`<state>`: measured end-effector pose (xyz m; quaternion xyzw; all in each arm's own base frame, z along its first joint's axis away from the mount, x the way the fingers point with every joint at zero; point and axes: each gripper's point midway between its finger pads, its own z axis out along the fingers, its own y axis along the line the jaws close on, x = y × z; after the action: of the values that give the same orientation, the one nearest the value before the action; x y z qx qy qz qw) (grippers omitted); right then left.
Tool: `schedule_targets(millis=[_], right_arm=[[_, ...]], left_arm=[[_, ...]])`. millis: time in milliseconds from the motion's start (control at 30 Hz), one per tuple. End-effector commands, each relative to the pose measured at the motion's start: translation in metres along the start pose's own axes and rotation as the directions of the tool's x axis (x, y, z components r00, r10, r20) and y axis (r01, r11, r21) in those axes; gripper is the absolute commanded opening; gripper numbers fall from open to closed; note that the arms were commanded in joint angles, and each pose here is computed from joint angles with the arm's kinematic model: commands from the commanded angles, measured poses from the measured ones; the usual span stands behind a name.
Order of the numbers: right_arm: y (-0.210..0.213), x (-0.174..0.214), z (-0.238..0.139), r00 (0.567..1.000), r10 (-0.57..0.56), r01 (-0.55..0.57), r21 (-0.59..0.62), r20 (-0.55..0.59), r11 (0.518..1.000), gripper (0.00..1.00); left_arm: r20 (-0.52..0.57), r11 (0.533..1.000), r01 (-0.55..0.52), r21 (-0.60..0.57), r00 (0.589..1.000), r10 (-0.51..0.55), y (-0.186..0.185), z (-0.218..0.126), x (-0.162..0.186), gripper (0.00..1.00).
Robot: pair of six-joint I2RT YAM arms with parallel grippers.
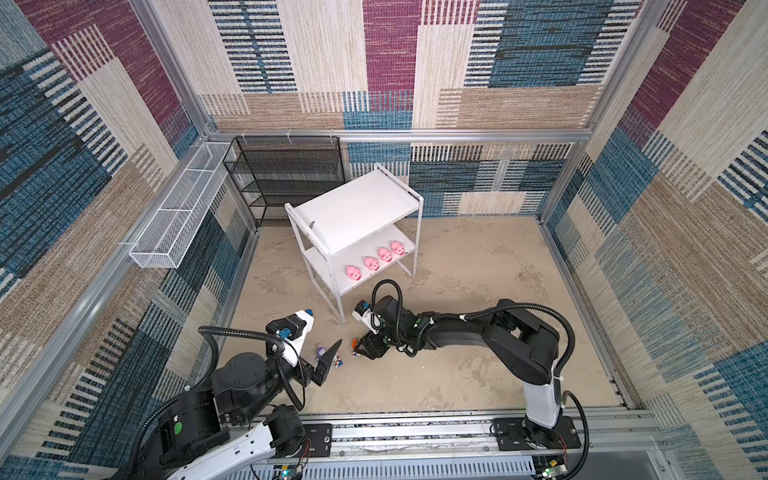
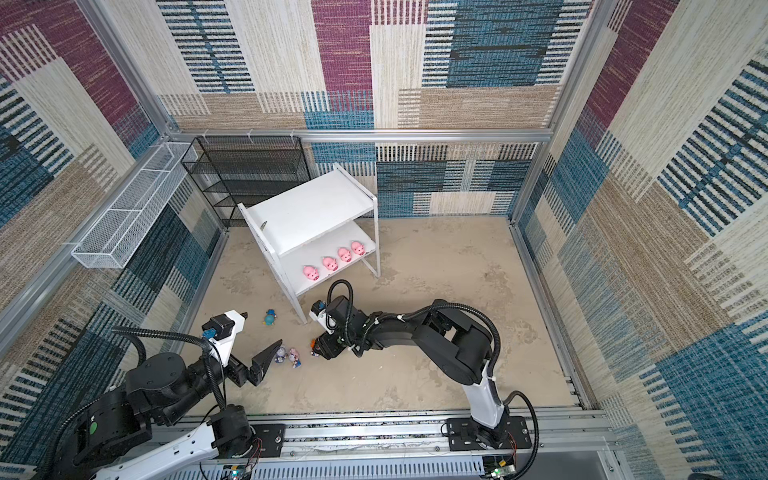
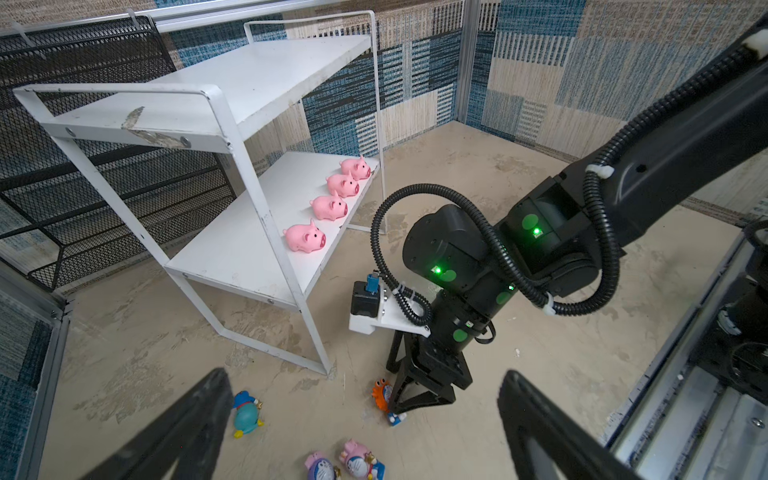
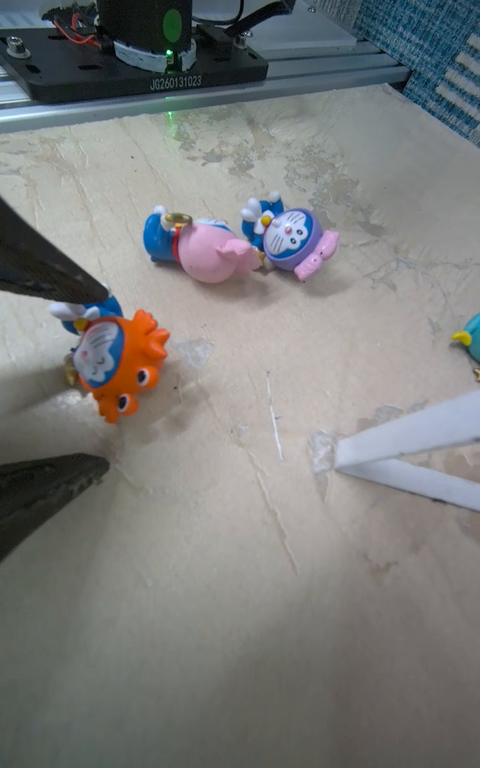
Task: Place and organize the plastic toys onto the shelf
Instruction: 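Lower the right gripper around the orange crab figurine and close on it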
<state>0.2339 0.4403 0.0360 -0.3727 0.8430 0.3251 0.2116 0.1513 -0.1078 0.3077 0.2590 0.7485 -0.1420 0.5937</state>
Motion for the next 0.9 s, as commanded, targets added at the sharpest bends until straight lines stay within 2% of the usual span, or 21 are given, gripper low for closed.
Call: schedule_targets(millis=[0,500,667,867], right_arm=[[0.000,-0.004,0.003,1.000,0.010,-0.010,-0.001,0.007,1.000,0.59],[0.012,0.004,0.020,0.998,-0.042,0.043,0.030,-0.048,0.999,0.42],[0.010,0.003,0.027,0.996,-0.064,0.069,0.070,-0.069,0.995,0.42],[0.001,0.003,0.029,0.995,-0.063,0.074,0.137,-0.082,0.988,0.49]], left_arm=[[0.026,1.000,0.015,-0.002,1.000,-0.015,0.000,0.000,-0.006,0.99],[0.035,1.000,0.013,-0.001,0.999,-0.013,0.001,-0.002,-0.006,0.99],[0.038,1.000,0.015,0.001,0.999,-0.015,0.001,-0.003,-0.006,0.99],[0.048,1.000,0.017,0.001,0.999,-0.018,0.002,-0.005,-0.007,0.99]])
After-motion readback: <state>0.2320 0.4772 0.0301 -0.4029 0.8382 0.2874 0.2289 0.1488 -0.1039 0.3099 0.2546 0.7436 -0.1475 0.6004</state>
